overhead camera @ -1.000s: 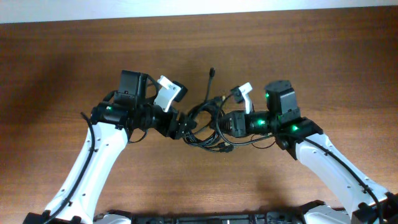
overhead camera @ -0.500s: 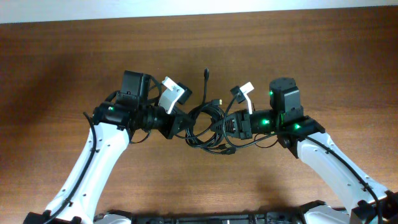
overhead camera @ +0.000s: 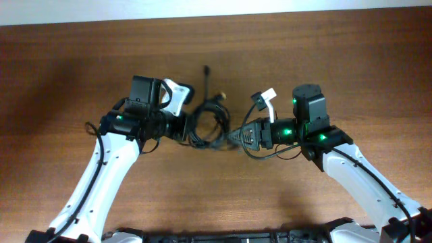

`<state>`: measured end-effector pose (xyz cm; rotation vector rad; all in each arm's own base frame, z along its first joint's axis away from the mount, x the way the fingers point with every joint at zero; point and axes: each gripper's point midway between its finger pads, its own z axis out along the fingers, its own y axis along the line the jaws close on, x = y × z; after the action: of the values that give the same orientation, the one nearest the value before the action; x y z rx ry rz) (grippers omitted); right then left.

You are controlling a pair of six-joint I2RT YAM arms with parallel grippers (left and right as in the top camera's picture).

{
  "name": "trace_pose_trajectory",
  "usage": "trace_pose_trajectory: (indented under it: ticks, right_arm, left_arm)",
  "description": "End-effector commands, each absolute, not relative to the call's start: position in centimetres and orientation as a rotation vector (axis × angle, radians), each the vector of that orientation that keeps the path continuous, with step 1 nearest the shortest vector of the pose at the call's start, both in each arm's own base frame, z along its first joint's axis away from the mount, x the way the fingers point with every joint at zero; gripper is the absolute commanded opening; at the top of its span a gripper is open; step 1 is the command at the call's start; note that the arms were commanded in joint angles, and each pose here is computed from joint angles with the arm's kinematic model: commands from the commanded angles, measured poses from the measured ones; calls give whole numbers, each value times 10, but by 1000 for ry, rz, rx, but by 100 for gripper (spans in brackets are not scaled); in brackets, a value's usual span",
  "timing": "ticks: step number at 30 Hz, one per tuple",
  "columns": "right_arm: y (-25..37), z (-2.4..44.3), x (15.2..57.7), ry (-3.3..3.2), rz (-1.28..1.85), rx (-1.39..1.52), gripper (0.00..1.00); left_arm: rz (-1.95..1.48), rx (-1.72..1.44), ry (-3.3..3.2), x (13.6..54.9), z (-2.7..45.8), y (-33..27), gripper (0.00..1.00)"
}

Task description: Untangle cables

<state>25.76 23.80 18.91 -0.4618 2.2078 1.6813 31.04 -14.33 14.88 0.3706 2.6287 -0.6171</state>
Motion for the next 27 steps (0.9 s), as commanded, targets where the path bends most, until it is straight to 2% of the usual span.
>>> trace_pose_trajectory:
  ticks: [1,7,11,12,13,18,21,25,27]
  right_arm:
    - [234,188,271,2212,1582,-420,99]
    - [240,183,265,2243,1580,-427,99]
    - [245,159,267,2355,1420,-358,99]
    - [248,155,266,2373,1378,-357,94]
    - [253,151,264,2382,1341,-368,91]
    - [270,137,259,2410,1159,-406,90]
    - [278,134,259,2392,1071,-423,80]
    - [301,149,251,2300,1121,-508,79]
    - [302,150,253,2289,1092,-501,74]
  left_arm:
    - [-397,-446,2661,329,139,-96,0]
    - [-537,-1057,2550,328,138,-97,0]
    - [-648,-1390,2477,322,138,-106,0]
    - [-687,-1440,2471,320,138,-110,0]
    - [-707,-1471,2465,320,139,-112,0]
    - [-747,-1550,2449,317,140,-121,0]
    - [-820,-1580,2478,311,142,-135,0]
    - [-868,-1683,2464,306,143,-147,0]
    - [-881,-1726,2457,303,144,-152,0]
